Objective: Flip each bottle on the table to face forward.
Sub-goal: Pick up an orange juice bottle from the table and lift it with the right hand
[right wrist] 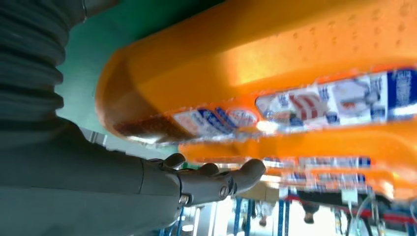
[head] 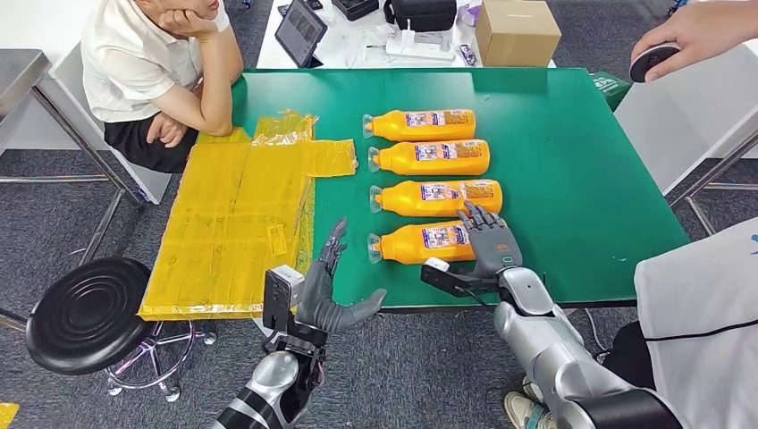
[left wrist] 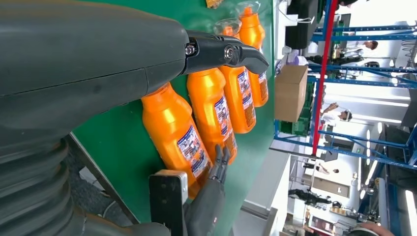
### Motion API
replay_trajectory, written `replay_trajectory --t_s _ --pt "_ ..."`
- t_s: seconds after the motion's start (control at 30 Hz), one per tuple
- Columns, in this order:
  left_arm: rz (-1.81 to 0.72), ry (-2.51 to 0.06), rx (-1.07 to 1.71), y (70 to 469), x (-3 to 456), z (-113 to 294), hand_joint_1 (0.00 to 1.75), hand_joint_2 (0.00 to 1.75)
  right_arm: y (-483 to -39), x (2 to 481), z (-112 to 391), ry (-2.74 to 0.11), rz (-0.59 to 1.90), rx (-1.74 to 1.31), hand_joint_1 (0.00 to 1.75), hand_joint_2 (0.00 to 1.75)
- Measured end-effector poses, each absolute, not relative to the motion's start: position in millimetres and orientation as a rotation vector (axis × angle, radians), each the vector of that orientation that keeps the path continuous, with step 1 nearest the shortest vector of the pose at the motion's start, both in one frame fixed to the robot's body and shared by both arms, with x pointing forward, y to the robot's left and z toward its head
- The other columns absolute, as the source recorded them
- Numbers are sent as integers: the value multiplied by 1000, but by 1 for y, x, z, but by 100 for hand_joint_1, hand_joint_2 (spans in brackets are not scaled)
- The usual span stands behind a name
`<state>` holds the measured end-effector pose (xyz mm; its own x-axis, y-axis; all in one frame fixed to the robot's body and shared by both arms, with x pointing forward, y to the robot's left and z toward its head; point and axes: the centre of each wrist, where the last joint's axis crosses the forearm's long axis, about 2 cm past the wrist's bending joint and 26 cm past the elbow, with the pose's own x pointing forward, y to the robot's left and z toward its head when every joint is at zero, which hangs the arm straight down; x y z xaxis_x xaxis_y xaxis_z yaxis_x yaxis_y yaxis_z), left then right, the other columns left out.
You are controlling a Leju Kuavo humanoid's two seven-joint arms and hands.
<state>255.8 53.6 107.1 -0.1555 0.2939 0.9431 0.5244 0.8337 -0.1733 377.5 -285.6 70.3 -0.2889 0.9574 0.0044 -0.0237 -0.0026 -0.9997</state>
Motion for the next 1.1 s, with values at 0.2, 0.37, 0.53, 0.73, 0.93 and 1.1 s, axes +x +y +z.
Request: replay_trajectory --t_s 0.2,0.37,0.53,0.73,0.93,1.1 --pt "-228 -1753 -652 51 258 111 0 175 -285 392 82 -1190 1511 -956 175 175" --pt "-222 -1749 -658 51 258 111 0 175 -291 398 88 -1121 1536 -937 173 175" --pt "-215 -1746 -662 51 259 111 0 175 -297 398 87 -1102 1531 -940 174 175" --pt "-213 -1744 -668 51 258 111 0 175 -303 397 86 -1126 1514 -906 173 175" --pt "-200 -1750 -672 51 258 110 0 175 -308 394 82 -1219 1426 -764 175 175" --pt "-113 -1747 -635 54 255 107 0 175 -309 386 72 -1442 1158 -431 175 175"
